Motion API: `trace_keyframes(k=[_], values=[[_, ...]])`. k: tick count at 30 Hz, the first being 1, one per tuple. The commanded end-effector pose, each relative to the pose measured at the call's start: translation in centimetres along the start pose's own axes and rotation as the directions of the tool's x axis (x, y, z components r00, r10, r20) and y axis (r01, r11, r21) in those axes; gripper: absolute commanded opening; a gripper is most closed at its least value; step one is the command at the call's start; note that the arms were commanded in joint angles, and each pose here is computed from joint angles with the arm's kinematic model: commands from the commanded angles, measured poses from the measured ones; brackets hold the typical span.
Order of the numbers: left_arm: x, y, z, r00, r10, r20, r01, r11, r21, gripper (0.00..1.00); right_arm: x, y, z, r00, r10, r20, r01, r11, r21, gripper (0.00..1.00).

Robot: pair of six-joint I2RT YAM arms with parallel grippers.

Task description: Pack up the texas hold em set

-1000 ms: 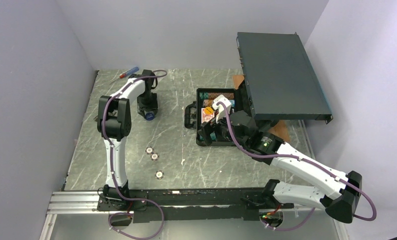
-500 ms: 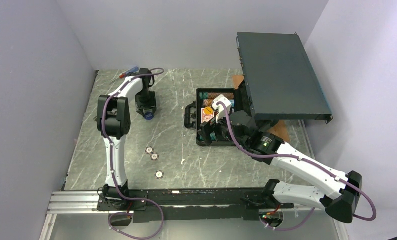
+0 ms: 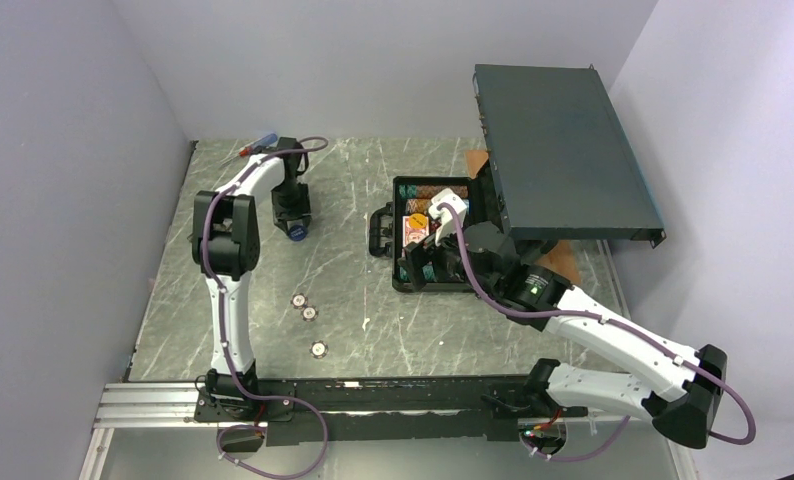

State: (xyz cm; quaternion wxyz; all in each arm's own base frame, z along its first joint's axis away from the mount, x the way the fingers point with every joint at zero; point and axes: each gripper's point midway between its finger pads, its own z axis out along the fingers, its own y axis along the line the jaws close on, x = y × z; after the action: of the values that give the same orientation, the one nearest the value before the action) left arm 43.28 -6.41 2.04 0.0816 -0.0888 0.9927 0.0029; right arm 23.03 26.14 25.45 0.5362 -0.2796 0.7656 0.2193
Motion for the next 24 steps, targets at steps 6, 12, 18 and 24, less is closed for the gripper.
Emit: trace_keyframes(k=[6, 12, 18, 24], values=[[0.7, -1.2, -4.1, 0.996, 0.028, 0.085, -0.032, 0.999, 0.041, 0.42, -1.6, -0.2, -0.5, 0.997, 0.015, 0.069, -0.015, 1.000, 0.011, 0.93], [1.7, -2.9, -5.6, 0.993, 0.049, 0.105, -0.058, 0.995, 0.077, 0.42, -1.6, -0.3, -0.5, 0.997, 0.016, 0.070, -0.017, 1.000, 0.013, 0.93], [2.6, -7.9, -9.3, 0.978, 0.070, 0.197, -0.111, 0.973, 0.204, 0.43, -2.3, -0.9, -1.3, 0.993, 0.033, 0.110, -0.038, 0.998, 0.045, 0.94], [3.9, -15.5, -12.8, 0.955, 0.127, 0.268, -0.214, 0.922, 0.323, 0.43, -3.8, -2.4, -3.1, 0.979, 0.067, 0.191, -0.089, 0.990, 0.107, 0.94]])
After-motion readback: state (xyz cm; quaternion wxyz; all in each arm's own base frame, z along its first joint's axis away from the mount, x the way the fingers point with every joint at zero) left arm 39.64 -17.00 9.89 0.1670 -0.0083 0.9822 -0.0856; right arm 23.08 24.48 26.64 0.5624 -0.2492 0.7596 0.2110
